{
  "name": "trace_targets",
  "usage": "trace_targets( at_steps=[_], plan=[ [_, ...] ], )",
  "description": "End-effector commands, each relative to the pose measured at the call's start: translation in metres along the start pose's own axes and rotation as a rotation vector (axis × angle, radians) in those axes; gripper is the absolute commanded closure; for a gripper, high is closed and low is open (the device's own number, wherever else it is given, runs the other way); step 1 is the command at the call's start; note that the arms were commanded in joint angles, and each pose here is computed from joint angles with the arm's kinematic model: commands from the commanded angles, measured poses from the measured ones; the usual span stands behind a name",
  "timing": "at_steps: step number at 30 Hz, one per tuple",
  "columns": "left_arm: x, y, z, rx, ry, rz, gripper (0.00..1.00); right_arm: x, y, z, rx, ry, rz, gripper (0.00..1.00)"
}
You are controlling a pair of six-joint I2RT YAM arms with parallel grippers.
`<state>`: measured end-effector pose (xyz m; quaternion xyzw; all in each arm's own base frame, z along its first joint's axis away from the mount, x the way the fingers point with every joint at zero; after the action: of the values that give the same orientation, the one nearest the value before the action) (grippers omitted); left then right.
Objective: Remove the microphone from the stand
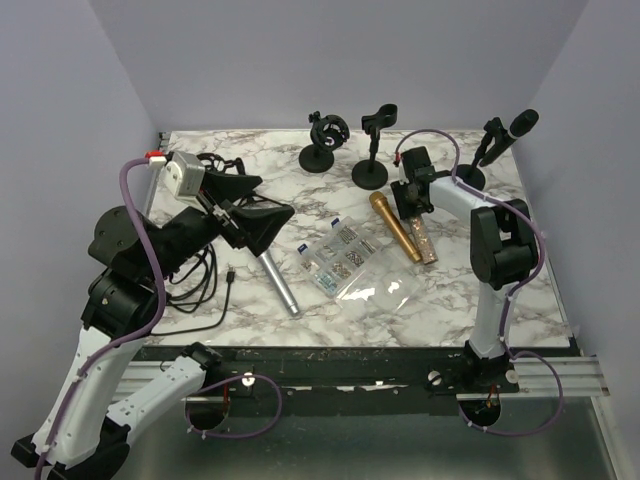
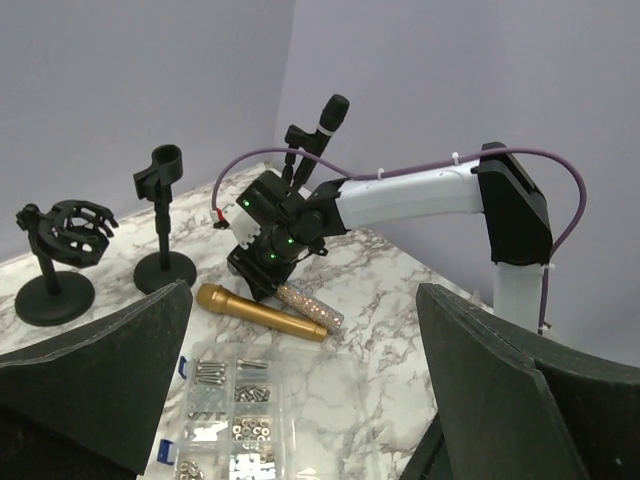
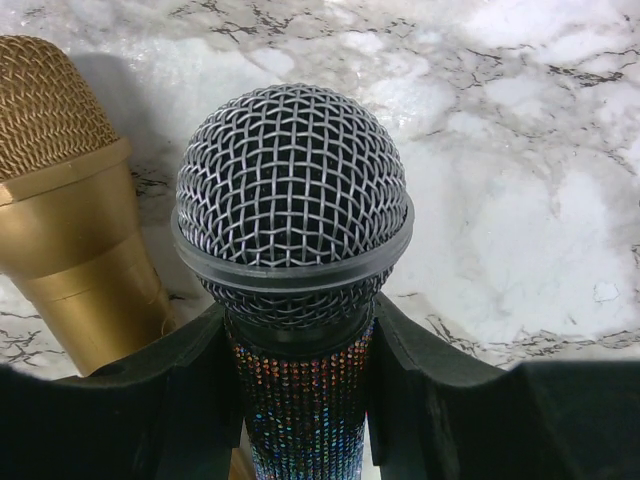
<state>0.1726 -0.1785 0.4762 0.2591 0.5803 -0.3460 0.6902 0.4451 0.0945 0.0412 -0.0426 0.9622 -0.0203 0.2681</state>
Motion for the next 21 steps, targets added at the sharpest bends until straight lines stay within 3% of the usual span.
trace_targets(
  at_steps=[1, 7, 11, 15, 21],
  plan=[
    [0.008, -0.004, 0.008, 0.050, 0.016, -0.024, 0.01, 0.003, 0.008, 0.004, -0.044, 0.021, 0.025, 0.81],
    [0.016, -0.004, 0.018, 0.077, 0.033, -0.061, 0.02, -0.002, 0.011, -0.002, -0.065, -0.003, 0.039, 0.56],
    [0.023, -0.001, 0.022, 0.077, 0.056, -0.075, 0.01, -0.009, 0.012, -0.011, -0.070, -0.032, 0.044, 0.46],
    [0.026, 0.001, 0.025, 0.070, 0.067, -0.072, 0.01, -0.015, 0.014, -0.020, -0.090, -0.058, 0.059, 0.38],
    [0.029, 0.003, 0.029, 0.073, 0.081, -0.080, 0.01, -0.026, 0.014, -0.033, -0.100, -0.096, 0.063, 0.36]
  ],
)
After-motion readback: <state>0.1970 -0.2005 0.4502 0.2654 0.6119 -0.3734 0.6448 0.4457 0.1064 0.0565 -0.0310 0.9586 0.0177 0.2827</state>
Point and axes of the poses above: each gripper's point midway between its finger pads, its own z axis out along the fingers, its own y axis along the line the jaws close on, x = y × z, the point moved 1 cm from there along -z, back along the fingers, and after that the axes turned 11 degrees about z, right-handed, at the moved point
